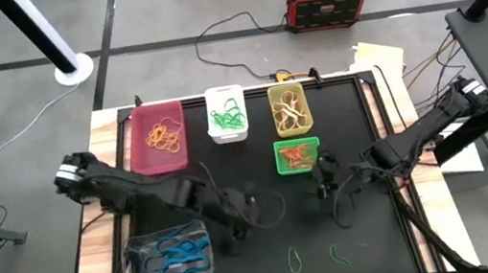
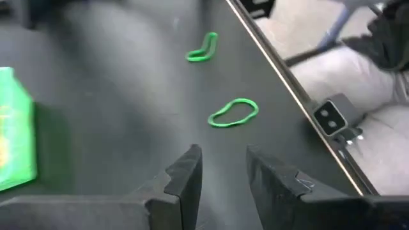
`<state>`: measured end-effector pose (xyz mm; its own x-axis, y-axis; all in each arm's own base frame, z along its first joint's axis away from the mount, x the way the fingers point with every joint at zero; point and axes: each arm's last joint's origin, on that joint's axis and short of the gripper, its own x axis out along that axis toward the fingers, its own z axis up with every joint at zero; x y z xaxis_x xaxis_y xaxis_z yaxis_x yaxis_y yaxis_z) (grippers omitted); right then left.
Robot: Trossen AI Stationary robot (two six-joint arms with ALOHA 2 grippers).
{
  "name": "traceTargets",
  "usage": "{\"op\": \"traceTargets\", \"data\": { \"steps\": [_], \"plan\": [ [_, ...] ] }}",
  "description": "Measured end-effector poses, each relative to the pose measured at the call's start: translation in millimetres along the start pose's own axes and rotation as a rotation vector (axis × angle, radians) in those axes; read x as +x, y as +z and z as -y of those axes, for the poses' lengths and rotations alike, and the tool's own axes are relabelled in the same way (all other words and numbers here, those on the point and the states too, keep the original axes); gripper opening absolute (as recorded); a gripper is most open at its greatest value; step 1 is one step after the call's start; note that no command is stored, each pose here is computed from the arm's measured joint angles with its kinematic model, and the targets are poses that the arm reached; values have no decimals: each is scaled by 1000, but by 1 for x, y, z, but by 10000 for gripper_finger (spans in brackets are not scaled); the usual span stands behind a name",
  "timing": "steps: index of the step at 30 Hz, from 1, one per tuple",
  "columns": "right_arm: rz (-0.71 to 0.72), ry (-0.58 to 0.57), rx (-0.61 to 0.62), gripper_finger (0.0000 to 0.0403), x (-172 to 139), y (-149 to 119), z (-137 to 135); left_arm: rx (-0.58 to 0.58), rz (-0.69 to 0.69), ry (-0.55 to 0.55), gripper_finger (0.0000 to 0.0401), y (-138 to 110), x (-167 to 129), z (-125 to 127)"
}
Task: Sort rubber bands into baskets
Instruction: Put the green rubber band into the white bin
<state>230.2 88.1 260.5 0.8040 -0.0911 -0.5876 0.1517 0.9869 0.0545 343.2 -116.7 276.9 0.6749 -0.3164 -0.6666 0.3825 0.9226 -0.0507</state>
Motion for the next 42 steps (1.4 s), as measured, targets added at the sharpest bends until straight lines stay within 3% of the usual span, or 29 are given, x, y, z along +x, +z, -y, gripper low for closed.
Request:
{"op": "traceTargets", "data": {
  "steps": [4, 9, 17, 23, 26, 32, 42],
  "plan": [
    [7, 48, -22, 170, -8, -3, -11, 16, -27, -27, 107, 3, 26, 20],
    [70, 52, 13, 170, -25, -6, -24, -19, -40, 70, 107, 4, 64, 37],
    [127, 43, -28, 160, -43, -24, -52, -213, -72, 106, 107, 13, 122, 41],
    [112, 75, -89, 164, -47, -38, -67, -219, -176, 119, 107, 16, 152, 48],
    [100, 88, -100, 169, -48, -43, -71, -238, -169, 119, 107, 22, 164, 50],
    [47, 100, -107, 181, -55, -58, -75, -271, -274, 259, 107, 18, 180, 47],
    [22, 143, -108, 187, -62, -75, -80, -329, -321, 308, 107, 9, 200, 47]
  ]
}}
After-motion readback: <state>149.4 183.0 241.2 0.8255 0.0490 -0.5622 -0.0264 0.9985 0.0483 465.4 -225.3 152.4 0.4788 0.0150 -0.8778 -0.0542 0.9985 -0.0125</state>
